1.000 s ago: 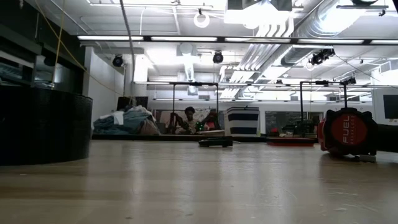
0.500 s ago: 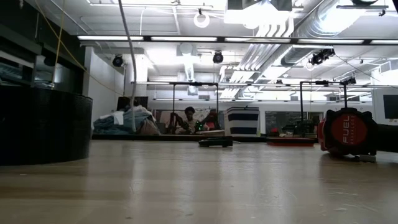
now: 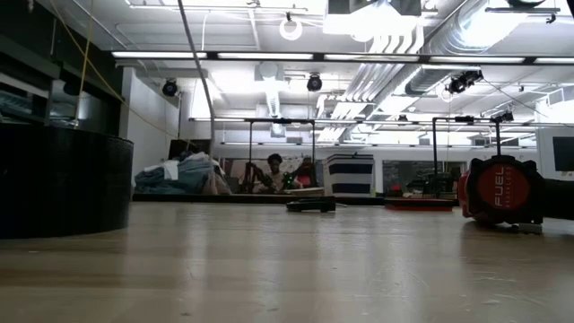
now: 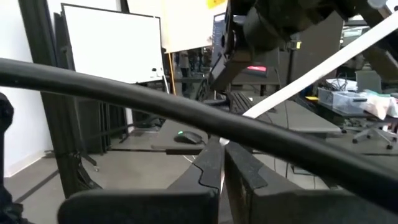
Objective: Coil cords
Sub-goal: Coil the white wire
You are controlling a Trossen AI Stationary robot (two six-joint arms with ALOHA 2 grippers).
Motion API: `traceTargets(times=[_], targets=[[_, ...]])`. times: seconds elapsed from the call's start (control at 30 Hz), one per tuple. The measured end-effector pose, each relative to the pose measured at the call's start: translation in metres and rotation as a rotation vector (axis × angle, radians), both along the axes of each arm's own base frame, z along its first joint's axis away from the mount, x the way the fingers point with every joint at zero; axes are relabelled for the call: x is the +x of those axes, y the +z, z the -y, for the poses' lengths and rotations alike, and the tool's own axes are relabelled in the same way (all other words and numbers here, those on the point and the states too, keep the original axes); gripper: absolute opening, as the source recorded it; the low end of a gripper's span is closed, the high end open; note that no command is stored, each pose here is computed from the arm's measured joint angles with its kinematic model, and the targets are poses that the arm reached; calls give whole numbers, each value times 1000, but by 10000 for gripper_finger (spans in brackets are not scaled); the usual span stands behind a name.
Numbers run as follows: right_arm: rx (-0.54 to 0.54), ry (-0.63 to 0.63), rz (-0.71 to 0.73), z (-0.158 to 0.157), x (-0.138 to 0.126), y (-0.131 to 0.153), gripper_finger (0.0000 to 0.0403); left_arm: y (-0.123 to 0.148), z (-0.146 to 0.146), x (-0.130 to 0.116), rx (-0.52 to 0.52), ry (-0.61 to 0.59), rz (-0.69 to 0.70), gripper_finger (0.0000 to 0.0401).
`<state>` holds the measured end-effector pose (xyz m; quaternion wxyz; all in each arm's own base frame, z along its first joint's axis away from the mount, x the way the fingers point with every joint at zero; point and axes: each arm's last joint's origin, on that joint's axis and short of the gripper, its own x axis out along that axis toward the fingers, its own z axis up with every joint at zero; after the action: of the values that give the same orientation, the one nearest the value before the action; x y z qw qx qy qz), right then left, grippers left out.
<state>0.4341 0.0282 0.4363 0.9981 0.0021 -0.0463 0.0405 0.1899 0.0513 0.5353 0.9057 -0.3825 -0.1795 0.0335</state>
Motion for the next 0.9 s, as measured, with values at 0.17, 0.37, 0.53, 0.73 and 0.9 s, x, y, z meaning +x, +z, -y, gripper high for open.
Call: traceTargets(times=[0.17,0.37,0.53,0.73,0.9], targets=[[0,-2,-8,0,-1,0,0,1,0,0,74,36,1,1],[3,-37,-15,1,0,-1,3,1,0,0,281,76,-47,1],[1,-31,-22,1,0,-2,13,1,3,0,460,58,-66,1],[1,-26,-62,4,1,-7,29,0,6,0,558,-40,-66,1],[19,-33,-105,7,2,-12,49,-1,9,-4,617,-77,-81,1]])
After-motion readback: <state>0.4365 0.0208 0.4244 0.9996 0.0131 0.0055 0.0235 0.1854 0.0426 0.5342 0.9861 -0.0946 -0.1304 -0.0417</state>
